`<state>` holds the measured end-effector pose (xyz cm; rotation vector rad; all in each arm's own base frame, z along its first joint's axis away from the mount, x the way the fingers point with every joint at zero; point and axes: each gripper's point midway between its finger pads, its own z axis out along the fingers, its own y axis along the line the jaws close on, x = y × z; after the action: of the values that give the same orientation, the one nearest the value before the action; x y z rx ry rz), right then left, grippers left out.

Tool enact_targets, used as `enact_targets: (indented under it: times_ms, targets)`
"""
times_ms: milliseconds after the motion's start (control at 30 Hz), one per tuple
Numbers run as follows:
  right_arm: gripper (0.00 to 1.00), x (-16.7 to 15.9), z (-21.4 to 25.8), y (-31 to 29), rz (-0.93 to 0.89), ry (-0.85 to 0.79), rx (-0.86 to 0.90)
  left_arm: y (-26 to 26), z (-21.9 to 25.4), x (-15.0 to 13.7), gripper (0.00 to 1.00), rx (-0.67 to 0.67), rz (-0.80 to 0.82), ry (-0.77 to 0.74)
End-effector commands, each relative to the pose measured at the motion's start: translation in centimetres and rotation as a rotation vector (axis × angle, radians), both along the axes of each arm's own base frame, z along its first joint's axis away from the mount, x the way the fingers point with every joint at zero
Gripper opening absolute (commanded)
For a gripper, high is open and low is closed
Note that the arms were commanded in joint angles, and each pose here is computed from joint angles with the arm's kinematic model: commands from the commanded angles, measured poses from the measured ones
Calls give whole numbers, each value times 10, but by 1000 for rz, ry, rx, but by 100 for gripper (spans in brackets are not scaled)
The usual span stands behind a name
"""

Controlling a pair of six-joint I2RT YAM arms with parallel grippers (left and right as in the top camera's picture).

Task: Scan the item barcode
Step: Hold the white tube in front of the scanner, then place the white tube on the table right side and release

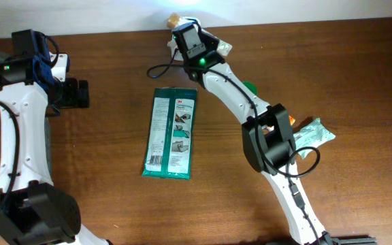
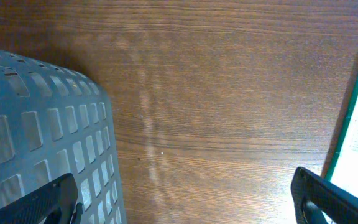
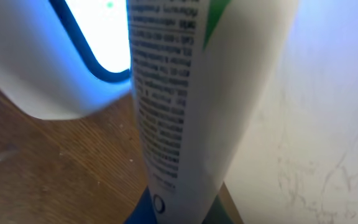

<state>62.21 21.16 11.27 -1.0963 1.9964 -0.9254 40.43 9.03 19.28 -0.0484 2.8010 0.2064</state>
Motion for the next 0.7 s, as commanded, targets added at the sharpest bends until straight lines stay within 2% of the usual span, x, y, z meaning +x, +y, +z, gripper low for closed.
enact_targets:
  times_ms: [0, 67, 133, 233, 300, 367, 400, 467, 533, 667]
  targets:
    - [4, -17, 147, -2, -57, -234, 230, 2, 8, -3, 99, 13, -4, -16]
    - [4, -33, 175, -2, -38, -224, 301, 2, 8, -3, 99, 13, -4, -16]
    - [4, -64, 207, -7, -61, -195, 458, 2, 8, -3, 99, 13, -4, -16]
    - [4, -121, 232, -22, -141, -69, 694, 2, 8, -3, 99, 13, -4, -16]
    - [4, -167, 234, -44, -282, 41, 835, 2, 8, -3, 99, 13, -4, -16]
    - [4, -198, 226, -63, -401, 146, 907, 2, 8, -3, 99, 13, -4, -16]
    - [4, -220, 212, -77, -484, 256, 928, 2, 8, -3, 99, 13, -4, -16]
    - [4, -243, 190, -100, -615, 393, 932, 2, 8, -3, 99, 13, -4, -16]
    - [4, -252, 166, -117, -727, 502, 931, 2, 8, -3, 99, 13, -4, -16]
    - [4, -251, 111, -138, -877, 644, 953, 2, 8, -3, 99, 13, -4, -16]
